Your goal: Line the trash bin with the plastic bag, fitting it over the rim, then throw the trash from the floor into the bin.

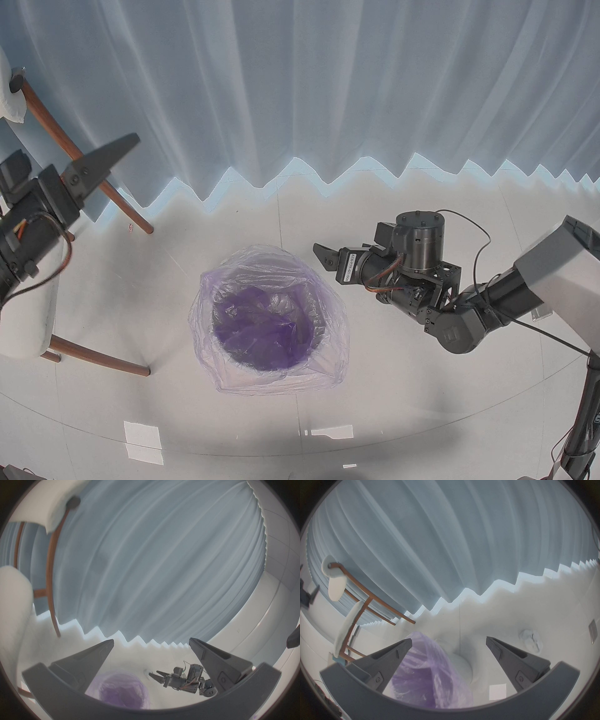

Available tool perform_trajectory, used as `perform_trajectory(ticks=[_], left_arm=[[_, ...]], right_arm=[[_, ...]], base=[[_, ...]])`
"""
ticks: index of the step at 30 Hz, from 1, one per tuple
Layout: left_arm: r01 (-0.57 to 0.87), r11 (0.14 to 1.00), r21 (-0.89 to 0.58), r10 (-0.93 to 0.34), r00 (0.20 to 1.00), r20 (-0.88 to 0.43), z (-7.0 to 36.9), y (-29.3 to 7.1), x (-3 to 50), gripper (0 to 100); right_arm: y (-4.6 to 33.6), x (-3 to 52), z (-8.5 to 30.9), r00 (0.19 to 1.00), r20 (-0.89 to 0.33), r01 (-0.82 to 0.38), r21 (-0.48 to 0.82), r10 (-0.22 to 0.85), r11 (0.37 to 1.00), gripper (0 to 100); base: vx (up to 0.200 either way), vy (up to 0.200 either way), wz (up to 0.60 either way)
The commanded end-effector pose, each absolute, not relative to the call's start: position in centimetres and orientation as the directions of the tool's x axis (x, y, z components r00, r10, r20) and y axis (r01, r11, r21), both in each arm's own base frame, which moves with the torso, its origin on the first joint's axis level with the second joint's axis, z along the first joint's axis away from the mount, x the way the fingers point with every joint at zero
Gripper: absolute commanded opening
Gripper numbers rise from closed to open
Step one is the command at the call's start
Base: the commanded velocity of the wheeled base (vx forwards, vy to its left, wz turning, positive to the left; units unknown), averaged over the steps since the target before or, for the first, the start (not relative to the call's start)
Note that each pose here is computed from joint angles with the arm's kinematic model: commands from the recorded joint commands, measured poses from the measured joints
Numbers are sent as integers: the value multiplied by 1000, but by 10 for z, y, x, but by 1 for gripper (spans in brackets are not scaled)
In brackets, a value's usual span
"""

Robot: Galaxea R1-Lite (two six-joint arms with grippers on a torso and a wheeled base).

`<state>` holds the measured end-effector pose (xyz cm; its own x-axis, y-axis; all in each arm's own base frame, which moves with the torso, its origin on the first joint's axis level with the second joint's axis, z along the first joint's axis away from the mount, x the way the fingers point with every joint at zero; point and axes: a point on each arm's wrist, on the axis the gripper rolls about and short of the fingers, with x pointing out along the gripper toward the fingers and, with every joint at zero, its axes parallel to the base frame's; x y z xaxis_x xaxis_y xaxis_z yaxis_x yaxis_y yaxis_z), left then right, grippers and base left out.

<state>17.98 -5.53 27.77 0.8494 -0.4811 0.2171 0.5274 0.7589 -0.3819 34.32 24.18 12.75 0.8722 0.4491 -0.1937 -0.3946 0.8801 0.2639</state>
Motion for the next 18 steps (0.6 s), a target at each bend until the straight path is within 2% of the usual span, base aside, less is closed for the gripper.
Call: perform_trajectory(ticks=[1,6,10,18], left_arm=[[532,779,-331,-442,841,312,302,-38,158,100],[534,777,-333,-447,841,306,300,-38,159,100],[530,779,-336,-447,844,295,298,-39,161,100],[532,775,-341,-457,844,279,294,-41,162,100]], right_arm=[[251,375,97,880,-218,-380,209,422,901,100],[251,376,82,876,-237,-379,198,420,904,100],[249,373,78,882,-198,-391,202,429,898,100],[249,354,59,864,-233,-417,170,447,893,100]], base=[[0,0,0],[0,0,0],[0,0,0],[0,0,0]])
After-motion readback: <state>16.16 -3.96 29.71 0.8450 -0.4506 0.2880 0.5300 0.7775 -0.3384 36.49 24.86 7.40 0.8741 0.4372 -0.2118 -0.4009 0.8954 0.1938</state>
